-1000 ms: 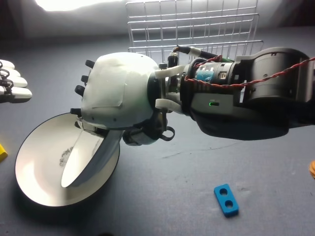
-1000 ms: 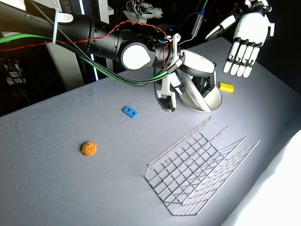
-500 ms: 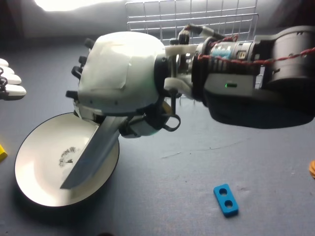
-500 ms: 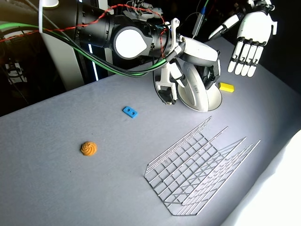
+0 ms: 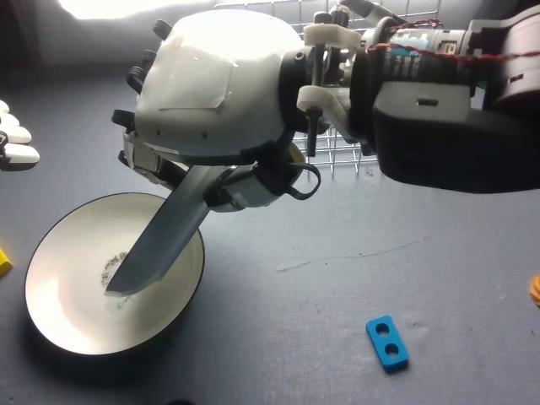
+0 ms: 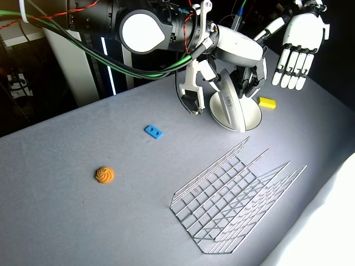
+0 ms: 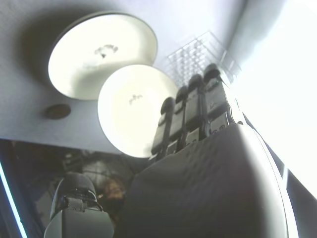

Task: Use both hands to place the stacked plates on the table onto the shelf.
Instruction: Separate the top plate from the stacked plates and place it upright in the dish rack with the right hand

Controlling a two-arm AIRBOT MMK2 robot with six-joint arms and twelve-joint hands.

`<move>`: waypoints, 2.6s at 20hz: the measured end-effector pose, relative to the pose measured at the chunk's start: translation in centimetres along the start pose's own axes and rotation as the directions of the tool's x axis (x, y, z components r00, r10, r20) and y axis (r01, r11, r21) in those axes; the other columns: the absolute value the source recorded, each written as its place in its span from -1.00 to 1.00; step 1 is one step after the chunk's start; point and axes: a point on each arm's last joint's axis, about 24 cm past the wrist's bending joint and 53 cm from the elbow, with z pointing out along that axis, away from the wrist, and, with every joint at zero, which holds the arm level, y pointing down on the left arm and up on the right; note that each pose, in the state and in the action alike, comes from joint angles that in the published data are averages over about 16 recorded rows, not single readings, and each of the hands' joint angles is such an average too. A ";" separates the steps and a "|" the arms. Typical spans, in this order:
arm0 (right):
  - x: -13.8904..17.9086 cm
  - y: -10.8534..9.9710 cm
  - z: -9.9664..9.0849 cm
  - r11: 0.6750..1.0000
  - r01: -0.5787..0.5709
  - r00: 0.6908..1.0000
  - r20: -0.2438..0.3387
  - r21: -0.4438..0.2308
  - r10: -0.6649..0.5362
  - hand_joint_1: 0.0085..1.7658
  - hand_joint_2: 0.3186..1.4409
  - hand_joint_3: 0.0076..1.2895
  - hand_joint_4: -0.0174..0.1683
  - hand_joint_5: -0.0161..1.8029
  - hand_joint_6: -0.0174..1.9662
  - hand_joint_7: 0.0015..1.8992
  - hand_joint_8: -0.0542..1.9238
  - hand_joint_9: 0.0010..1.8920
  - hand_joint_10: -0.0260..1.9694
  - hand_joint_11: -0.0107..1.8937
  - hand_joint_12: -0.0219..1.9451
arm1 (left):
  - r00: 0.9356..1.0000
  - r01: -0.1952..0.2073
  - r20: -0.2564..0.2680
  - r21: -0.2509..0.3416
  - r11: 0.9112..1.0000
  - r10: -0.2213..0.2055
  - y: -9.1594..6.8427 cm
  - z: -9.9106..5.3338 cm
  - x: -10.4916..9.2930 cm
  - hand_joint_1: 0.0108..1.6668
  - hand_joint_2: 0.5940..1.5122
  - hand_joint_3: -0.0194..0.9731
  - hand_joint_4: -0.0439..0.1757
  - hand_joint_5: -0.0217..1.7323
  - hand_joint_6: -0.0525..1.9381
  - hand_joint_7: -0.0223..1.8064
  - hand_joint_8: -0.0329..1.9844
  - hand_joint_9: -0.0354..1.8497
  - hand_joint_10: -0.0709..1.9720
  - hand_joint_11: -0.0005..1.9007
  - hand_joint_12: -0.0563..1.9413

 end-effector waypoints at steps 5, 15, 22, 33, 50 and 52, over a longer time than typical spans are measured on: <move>-1.9 -0.4 -0.5 0.997 -0.080 0.997 0.020 0.017 0.080 0.37 0.22 -0.98 -0.60 0.06 -0.02 0.09 -0.12 0.35 -0.98 -0.17 0.12 | 1.000 -0.002 -0.003 0.001 1.000 0.002 0.0 0.1 0.1 -0.99 -0.20 -0.91 -0.58 -0.95 -0.93 -0.96 -0.97 -0.94 -0.93 -0.98 -0.94; -6.1 -1.3 -2.1 0.946 -0.325 0.943 0.079 0.025 0.322 0.37 0.21 -0.98 -0.56 0.06 -0.02 0.09 -0.09 0.34 -0.98 -0.18 0.11 | 1.000 -0.005 -0.009 0.001 1.000 0.005 0.1 0.1 0.2 -0.99 -0.20 -0.91 -0.58 -0.96 -0.93 -0.96 -0.97 -0.94 -0.93 -0.98 -0.95; -8.4 -2.5 -3.6 0.878 -0.479 0.871 0.132 0.016 0.473 0.37 0.22 -0.98 -0.58 0.06 -0.02 0.09 -0.07 0.32 -0.98 -0.17 0.10 | 1.000 -0.013 -0.017 0.000 1.000 0.013 0.2 0.1 0.4 -0.99 -0.20 -0.91 -0.58 -0.95 -0.93 -0.96 -0.97 -0.94 -0.93 -0.98 -0.95; -10.6 -7.0 -6.2 0.776 -0.630 0.760 0.231 0.033 0.607 0.37 0.22 -0.98 -0.65 0.05 -0.02 0.09 -0.06 0.32 -0.98 -0.19 0.11 | 0.999 -0.026 -0.030 0.006 1.000 0.026 0.4 0.4 0.7 -0.99 -0.19 -0.92 -0.58 -0.95 -0.93 -0.96 -0.97 -0.94 -0.93 -0.98 -0.95; -12.2 -14.5 -9.4 0.683 -0.726 0.658 0.369 0.078 0.657 0.37 0.23 -0.98 -0.65 0.05 -0.02 0.09 -0.06 0.31 -0.98 -0.19 0.11 | 0.994 -0.012 -0.111 0.008 1.000 0.013 0.7 3.3 4.0 -0.99 -0.17 -0.92 -0.58 -0.95 -0.93 -0.96 -0.97 -0.94 -0.93 -0.98 -0.94; -12.4 -15.3 -9.8 0.670 -0.738 0.643 0.385 0.080 0.662 0.37 0.23 -0.98 -0.65 0.04 -0.02 0.09 -0.05 0.31 -0.98 -0.19 0.11 | 0.992 -0.004 -0.127 0.002 1.000 0.005 0.8 3.6 4.6 -0.99 -0.16 -0.92 -0.58 -0.95 -0.93 -0.96 -0.97 -0.94 -0.93 -0.98 -0.94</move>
